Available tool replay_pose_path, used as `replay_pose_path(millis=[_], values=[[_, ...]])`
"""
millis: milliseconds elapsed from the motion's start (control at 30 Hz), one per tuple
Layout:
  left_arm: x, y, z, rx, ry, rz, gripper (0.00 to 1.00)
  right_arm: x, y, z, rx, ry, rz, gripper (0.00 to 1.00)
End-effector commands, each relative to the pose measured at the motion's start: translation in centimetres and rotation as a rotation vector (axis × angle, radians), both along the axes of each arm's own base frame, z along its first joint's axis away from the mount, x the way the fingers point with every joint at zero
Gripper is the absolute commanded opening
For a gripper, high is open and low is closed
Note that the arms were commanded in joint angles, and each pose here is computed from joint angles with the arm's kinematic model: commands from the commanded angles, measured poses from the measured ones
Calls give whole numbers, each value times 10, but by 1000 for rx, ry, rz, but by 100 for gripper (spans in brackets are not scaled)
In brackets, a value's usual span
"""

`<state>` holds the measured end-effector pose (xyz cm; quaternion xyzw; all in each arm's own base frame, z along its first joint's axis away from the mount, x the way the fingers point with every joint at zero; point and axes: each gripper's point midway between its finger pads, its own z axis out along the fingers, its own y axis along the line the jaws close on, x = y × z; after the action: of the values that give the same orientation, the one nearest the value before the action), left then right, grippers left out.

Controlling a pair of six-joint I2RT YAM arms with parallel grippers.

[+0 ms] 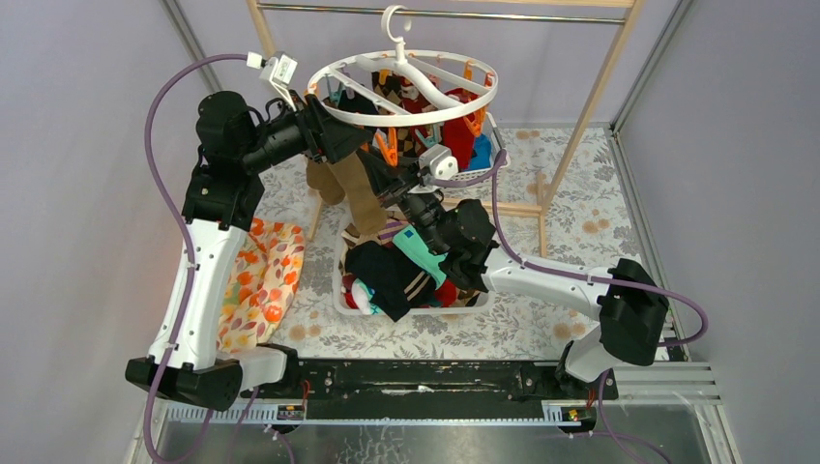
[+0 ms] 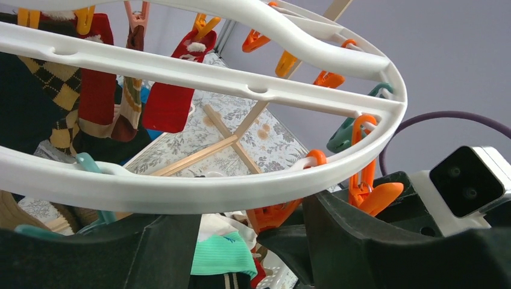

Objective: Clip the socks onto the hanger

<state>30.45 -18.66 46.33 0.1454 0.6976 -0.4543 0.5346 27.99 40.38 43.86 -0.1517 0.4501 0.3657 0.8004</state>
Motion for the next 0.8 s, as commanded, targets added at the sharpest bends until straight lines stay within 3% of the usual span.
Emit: replay_pose_path(millis=[0, 133, 267, 367, 433, 500, 533, 767], values=[[0, 3, 31, -29, -125, 34, 64, -14, 4, 24, 28, -49, 13, 0], [5, 4, 31, -33, -135, 47, 54, -14, 8, 23, 16, -41, 22, 0], [8, 2, 25, -34, -111, 40, 24, -12, 11, 17, -13, -11, 19, 1], [8, 2, 22, -27, -106, 40, 8, -6, 2, 6, -17, 45, -20, 32], [6, 2, 21, -22, -101, 37, 2, -3, -7, -7, -25, 84, -50, 56], [6, 3, 20, -16, -99, 38, 0, -3, -18, -25, -49, 126, -74, 94], [6, 4, 19, -12, -97, 39, 0, -6, -25, -34, -61, 139, -77, 99], [20, 17, 9, 14, -72, 57, 0, -29, -98, -106, 8, 329, -114, 100]])
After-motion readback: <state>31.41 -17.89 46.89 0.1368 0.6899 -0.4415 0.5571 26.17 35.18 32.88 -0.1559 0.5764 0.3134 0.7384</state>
